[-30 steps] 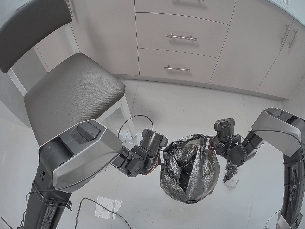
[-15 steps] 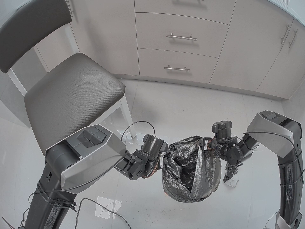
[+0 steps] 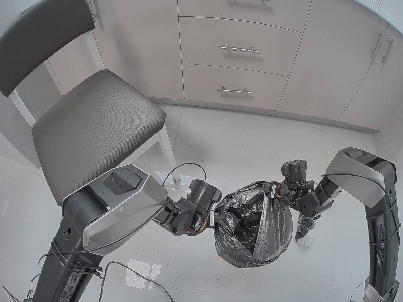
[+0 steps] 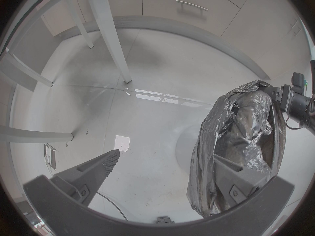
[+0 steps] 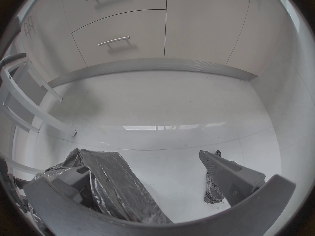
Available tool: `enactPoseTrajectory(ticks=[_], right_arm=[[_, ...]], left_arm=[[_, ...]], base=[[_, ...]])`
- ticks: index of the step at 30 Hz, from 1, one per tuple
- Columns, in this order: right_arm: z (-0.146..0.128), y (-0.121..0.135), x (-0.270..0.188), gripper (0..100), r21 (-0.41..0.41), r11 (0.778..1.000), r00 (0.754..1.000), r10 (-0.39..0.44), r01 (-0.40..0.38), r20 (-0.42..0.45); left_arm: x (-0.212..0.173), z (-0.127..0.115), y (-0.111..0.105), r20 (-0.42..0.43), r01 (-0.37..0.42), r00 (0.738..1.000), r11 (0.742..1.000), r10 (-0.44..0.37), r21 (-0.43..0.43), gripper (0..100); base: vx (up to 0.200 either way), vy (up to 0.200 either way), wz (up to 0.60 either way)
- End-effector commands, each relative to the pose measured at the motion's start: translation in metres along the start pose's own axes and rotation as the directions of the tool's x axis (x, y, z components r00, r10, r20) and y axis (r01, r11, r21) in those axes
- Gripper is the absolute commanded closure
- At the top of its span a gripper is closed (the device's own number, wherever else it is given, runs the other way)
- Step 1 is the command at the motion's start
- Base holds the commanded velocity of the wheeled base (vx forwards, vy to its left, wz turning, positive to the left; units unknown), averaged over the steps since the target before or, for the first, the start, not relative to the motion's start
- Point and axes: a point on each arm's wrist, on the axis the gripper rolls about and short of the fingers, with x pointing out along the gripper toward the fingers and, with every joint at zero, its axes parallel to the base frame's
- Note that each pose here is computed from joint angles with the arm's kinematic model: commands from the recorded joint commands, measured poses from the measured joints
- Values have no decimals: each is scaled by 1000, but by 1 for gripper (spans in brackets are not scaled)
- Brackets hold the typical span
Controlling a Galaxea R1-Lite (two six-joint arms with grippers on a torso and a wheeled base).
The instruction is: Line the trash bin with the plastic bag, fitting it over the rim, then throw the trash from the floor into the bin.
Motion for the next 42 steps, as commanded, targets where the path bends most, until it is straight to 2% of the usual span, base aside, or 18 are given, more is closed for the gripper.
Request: enactPoseTrajectory(ticks=[1,20,21,22,27,31,34,42], right_arm=[[-3,-4,4,0,2,1000,1000,-10,10,-7],[7,-19,3,0,26,999,1000,-23,23,1],[17,-21,-5,0,34,999,1000,-4,4,12],[18,-21,-6,0,34,999,1000,-2,2,13],[32,-19,-33,0,35,993,994,109,-109,4],[38,-21,-47,0,32,992,992,124,-124,4],[40,-23,-58,0,29,989,989,146,-145,-31],[26,-31,-75,0,19,985,979,175,-174,-101]], left_arm=[[0,1,-1,-9,0,1000,1000,0,13,0],[-1,1,0,-71,-34,997,999,37,42,0],[-1,2,1,-85,-44,995,998,47,44,0],[-1,2,1,-85,-44,995,998,47,42,0],[-3,5,6,-84,-53,995,998,55,25,0],[-11,11,7,-73,-51,996,999,50,-6,0],[-26,17,7,-58,-40,998,999,39,-18,0],[-51,19,3,-47,-21,999,1000,20,-14,0]], base=[[0,0,0],[0,0,0],[0,0,0],[0,0,0],[0,0,0],[0,0,0],[0,0,0],[0,0,0]])
